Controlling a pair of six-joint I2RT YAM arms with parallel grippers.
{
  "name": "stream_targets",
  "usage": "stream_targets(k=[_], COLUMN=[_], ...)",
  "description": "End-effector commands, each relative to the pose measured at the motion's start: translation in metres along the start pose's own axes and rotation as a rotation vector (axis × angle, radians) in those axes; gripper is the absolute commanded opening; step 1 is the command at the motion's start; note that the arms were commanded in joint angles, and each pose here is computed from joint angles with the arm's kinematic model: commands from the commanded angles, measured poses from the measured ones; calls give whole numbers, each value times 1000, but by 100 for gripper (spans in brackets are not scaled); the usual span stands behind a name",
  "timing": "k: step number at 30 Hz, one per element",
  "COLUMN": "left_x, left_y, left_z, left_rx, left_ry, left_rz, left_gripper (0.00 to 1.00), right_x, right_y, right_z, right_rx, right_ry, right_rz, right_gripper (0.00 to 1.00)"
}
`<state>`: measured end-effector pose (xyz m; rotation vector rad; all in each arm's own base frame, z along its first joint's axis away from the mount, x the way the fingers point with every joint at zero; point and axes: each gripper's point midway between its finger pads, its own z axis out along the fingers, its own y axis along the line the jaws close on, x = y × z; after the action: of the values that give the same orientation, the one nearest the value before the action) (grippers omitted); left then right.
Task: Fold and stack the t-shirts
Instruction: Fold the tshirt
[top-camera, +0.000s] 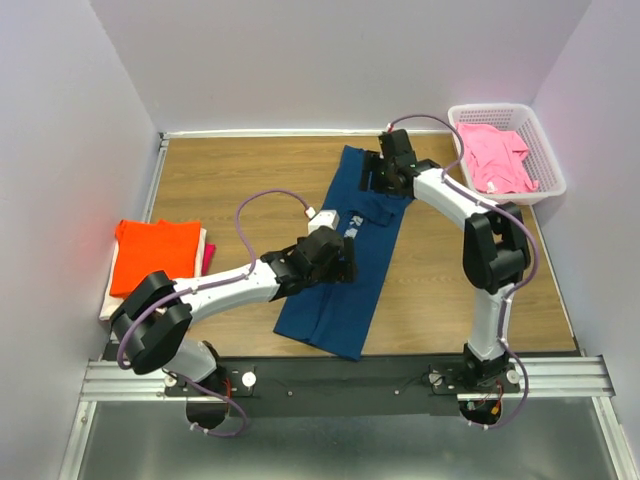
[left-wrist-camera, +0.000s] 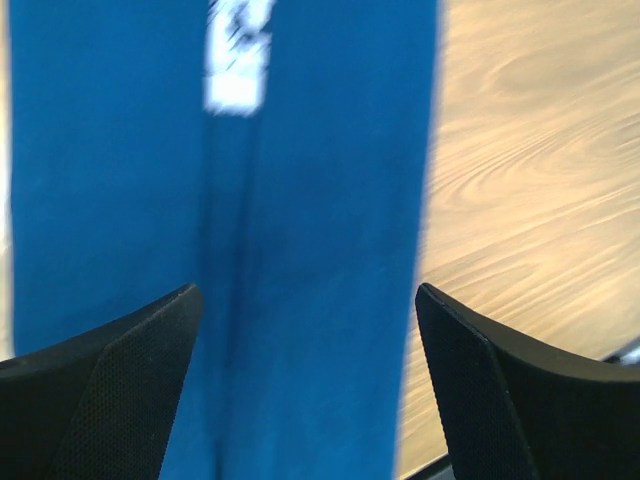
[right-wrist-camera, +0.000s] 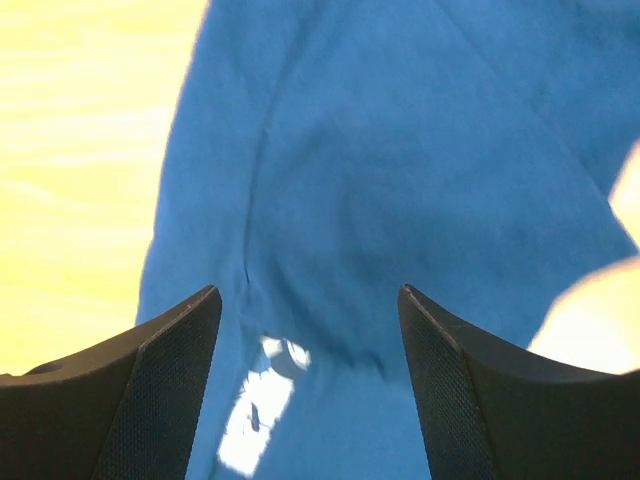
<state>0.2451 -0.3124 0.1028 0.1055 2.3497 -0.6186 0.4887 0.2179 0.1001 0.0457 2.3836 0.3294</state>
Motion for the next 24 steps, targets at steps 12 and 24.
stream_targets(k=[12, 24], left_x=[76, 100], left_y=[43, 14], left_z=[7, 37], left_rx=[-139, -112], left_ry=[148, 221], left_rz=[26, 57], left_gripper=[66, 59], right_x=[64, 58], right_y=[-50, -65], right_z=[28, 94], right_rx=[182, 175], right_ry=[113, 144], right_rz=[51, 2], right_gripper=[33, 36])
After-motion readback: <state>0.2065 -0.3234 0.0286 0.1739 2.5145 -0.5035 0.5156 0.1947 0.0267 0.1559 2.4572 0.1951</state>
